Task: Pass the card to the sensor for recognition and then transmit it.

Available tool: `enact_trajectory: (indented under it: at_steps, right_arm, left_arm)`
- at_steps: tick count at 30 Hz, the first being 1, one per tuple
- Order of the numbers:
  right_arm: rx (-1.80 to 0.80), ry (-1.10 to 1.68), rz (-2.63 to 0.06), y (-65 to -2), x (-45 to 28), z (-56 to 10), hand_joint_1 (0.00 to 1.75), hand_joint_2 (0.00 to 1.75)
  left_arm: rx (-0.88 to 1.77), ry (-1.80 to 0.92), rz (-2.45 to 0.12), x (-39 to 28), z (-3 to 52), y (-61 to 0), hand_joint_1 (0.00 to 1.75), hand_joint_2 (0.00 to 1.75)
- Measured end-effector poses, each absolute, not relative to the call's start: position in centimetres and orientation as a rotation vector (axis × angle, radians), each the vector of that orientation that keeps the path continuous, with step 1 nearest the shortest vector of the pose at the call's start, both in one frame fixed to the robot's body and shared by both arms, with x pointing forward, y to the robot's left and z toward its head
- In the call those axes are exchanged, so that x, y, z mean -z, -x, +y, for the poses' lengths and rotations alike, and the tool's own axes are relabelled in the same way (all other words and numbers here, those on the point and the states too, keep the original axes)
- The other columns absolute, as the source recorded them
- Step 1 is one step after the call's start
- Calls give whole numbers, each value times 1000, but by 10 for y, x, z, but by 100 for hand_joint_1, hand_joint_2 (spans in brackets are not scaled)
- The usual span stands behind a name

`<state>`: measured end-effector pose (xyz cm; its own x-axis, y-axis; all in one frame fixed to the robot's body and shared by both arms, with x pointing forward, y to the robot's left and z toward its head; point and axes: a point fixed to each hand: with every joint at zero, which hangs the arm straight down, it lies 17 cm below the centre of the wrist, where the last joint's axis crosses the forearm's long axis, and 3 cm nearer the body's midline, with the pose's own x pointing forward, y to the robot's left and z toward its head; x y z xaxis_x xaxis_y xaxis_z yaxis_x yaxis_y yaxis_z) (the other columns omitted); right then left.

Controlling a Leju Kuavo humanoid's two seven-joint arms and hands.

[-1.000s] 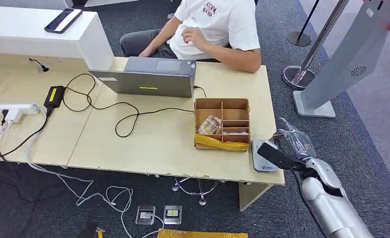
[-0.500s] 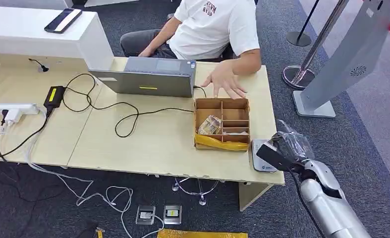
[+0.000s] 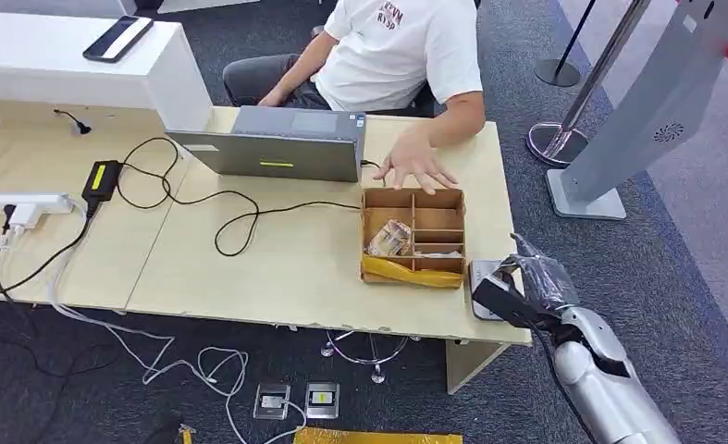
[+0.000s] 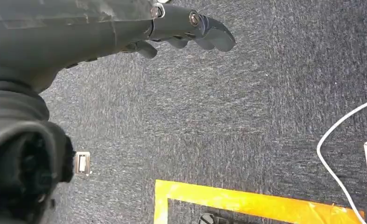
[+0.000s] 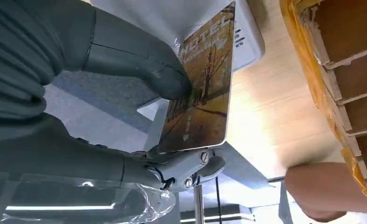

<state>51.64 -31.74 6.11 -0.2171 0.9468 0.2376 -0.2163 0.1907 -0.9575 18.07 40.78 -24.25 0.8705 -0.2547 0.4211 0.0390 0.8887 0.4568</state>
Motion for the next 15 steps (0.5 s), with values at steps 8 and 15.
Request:
enact_trajectory:
  at_steps: [8,15]
  right_arm:
    - [-1308,775,-1331,-516,-60,-314,175,175]
    - [-1310,775,-1332,-515,-59,-313,175,175]
  left_arm:
    - [159,-454,-494,243,408,-181,0,0]
    - [159,-454,-494,243,408,-181,0,0]
